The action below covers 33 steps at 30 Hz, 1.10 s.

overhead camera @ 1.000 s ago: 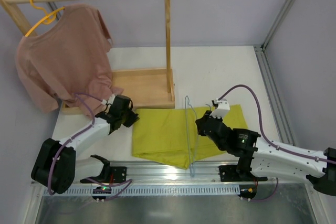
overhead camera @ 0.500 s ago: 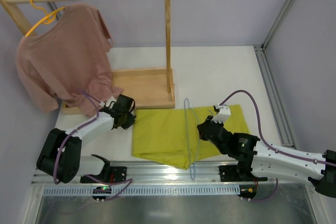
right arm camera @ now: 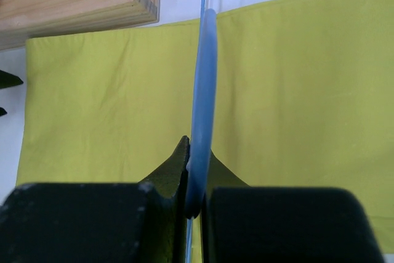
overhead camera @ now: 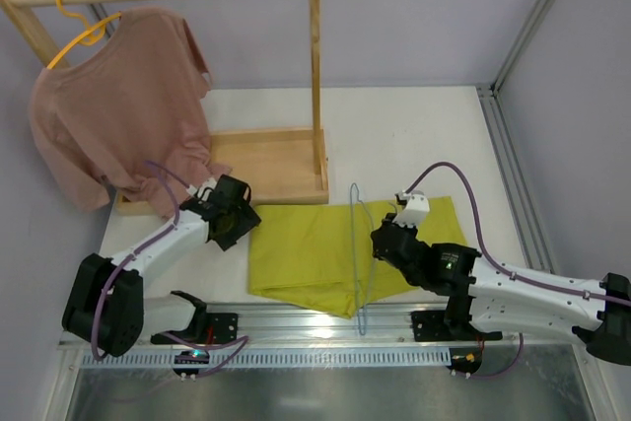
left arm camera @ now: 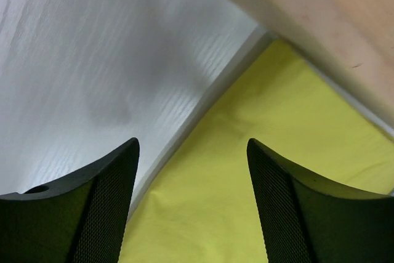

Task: Place the trousers on the hanger
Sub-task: Place trousers on hanger

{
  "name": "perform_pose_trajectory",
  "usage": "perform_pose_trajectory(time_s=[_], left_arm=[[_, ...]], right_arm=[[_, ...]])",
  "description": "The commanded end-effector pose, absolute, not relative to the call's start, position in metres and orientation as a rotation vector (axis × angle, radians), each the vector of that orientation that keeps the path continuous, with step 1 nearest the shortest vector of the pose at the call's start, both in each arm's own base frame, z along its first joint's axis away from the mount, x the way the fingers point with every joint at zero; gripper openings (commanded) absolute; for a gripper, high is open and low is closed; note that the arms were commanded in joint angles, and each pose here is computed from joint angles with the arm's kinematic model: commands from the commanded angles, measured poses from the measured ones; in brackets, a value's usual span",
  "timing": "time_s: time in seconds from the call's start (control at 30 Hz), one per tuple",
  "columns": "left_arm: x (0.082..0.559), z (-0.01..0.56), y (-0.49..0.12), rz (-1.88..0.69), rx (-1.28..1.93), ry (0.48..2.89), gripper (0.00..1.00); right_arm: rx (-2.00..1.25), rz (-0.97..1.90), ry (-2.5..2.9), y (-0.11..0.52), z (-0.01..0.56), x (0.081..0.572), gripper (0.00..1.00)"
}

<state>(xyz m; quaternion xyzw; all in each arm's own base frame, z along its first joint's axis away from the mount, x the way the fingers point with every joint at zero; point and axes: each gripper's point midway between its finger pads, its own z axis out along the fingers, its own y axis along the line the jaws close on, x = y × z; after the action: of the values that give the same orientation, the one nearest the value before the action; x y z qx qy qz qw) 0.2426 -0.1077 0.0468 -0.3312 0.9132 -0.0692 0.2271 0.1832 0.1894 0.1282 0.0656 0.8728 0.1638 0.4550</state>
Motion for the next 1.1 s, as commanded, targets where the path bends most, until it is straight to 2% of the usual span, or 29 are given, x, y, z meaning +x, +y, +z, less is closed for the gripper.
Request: perform_pose_trajectory(time_s=[0.0, 0.23, 0.3, 0.33, 0.5, 0.6, 0.63, 0.7, 0.73, 1.07], left_arm=[[0.217, 0.029, -0.102, -0.196, -0.924, 2.565, 0.73], [0.211, 0.011, -0.113, -0.29, -0.907, 2.594, 0.71], [0.218, 0.012, -0.126, -0.4, -0.89, 2.569, 0.69], [0.213, 0.007, -0.128, -0.421, -0.902, 2.578, 0.63], [0.202, -0.001, -0.123, -0.377, -0.913, 2.622, 0.5], [0.2, 0.0, -0.119, -0.339, -0.921, 2.633, 0.35], [0.2, 0.001, -0.119, -0.34, -0.919, 2.632, 0.24], [0.205, 0.009, -0.122, -0.355, -0.904, 2.621, 0.12], [0.205, 0.012, -0.122, -0.352, -0.898, 2.628, 0.01], [0.237, 0.102, -0.163, -0.663, -0.71, 2.495, 0.0]], right_arm=[[0.184, 0.283, 2.123, 0.169, 0.136, 0.189, 0.04], [0.146, 0.273, 2.128, 0.161, 0.133, 0.188, 0.04], [0.142, 0.257, 2.125, 0.157, 0.134, 0.188, 0.04], [0.137, 0.255, 2.125, 0.156, 0.135, 0.188, 0.04], [0.093, 0.258, 2.135, 0.157, 0.135, 0.189, 0.04], [0.085, 0.237, 2.146, 0.155, 0.131, 0.189, 0.04], [0.084, 0.237, 2.15, 0.156, 0.13, 0.189, 0.04], [0.085, 0.248, 2.159, 0.159, 0.126, 0.188, 0.04], [0.082, 0.256, 2.162, 0.161, 0.124, 0.187, 0.04], [0.065, 0.268, 2.196, 0.17, 0.111, 0.186, 0.04]])
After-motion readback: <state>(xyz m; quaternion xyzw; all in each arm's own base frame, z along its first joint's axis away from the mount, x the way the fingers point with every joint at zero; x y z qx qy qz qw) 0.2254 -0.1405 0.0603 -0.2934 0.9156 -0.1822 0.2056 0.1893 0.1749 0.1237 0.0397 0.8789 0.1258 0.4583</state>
